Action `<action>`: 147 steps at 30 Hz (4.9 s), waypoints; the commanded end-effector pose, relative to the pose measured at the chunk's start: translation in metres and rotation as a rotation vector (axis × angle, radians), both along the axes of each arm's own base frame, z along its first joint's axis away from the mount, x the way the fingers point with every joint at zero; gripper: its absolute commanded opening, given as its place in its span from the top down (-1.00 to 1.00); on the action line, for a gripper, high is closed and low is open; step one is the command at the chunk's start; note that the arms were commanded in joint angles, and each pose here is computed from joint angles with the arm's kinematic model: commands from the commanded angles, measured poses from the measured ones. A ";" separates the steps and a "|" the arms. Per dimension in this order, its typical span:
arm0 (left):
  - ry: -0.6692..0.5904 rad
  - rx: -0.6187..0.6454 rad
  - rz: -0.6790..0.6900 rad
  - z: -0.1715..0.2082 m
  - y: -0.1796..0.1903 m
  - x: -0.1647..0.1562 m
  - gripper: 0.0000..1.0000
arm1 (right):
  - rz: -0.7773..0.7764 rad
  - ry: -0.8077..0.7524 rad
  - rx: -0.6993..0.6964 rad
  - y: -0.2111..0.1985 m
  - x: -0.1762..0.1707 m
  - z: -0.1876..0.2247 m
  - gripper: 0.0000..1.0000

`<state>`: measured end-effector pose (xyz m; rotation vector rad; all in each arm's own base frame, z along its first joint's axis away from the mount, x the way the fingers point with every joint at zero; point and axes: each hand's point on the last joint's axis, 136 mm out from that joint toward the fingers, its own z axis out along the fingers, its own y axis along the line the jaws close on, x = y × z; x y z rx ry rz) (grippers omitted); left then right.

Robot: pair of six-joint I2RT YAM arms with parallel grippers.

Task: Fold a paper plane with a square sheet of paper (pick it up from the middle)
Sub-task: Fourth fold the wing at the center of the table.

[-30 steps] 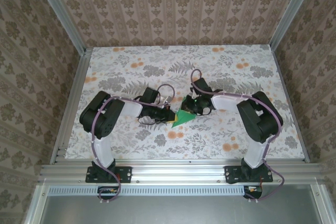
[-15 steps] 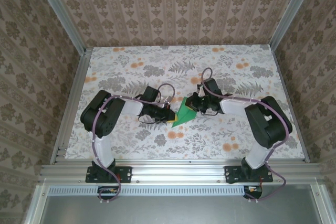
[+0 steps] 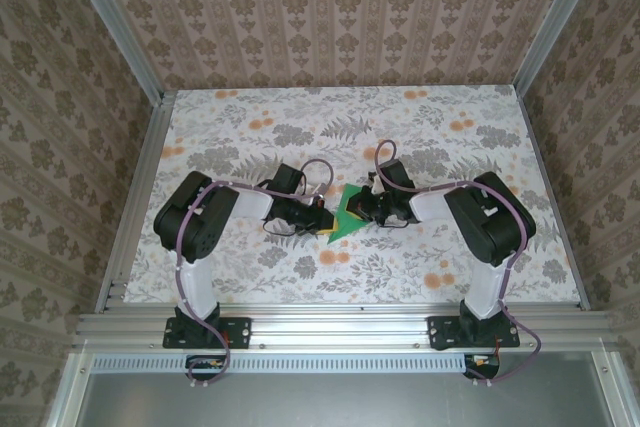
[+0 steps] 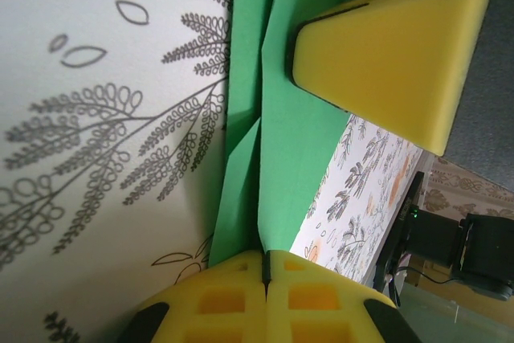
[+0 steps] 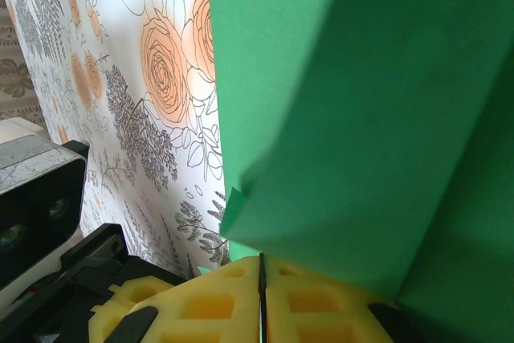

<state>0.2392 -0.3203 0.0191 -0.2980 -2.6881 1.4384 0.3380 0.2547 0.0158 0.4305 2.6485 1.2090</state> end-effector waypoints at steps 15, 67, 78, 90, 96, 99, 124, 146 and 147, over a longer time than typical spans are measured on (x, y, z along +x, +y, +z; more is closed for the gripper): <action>0.116 0.267 0.034 -0.071 0.037 -0.028 1.00 | 0.026 0.057 -0.247 -0.034 0.008 -0.010 0.80; 0.160 0.323 0.011 -0.089 0.049 -0.043 1.00 | -0.100 0.082 -0.192 -0.087 0.070 -0.015 0.74; 0.159 0.328 0.016 -0.089 0.049 -0.042 1.00 | -0.103 0.015 -0.163 -0.091 0.082 0.013 0.71; 0.151 0.325 0.020 -0.088 0.048 -0.038 1.00 | -0.038 -0.036 -0.089 -0.042 0.030 0.036 0.78; 0.156 0.332 0.020 -0.090 0.050 -0.040 1.00 | 0.010 0.011 -0.083 -0.010 0.000 0.012 0.82; 0.159 0.334 0.019 -0.090 0.050 -0.041 1.00 | 0.019 0.037 -0.080 -0.002 -0.009 0.001 0.83; -0.045 0.238 0.033 -0.003 0.028 -0.002 0.42 | 0.042 0.151 -0.278 -0.025 -0.035 -0.047 0.89; -0.163 0.074 -0.077 0.036 -0.018 0.001 1.00 | 0.046 0.164 -0.276 -0.023 -0.033 -0.050 0.89; -0.160 0.077 -0.076 0.034 -0.018 0.002 1.00 | 0.046 0.165 -0.277 -0.023 -0.033 -0.050 0.89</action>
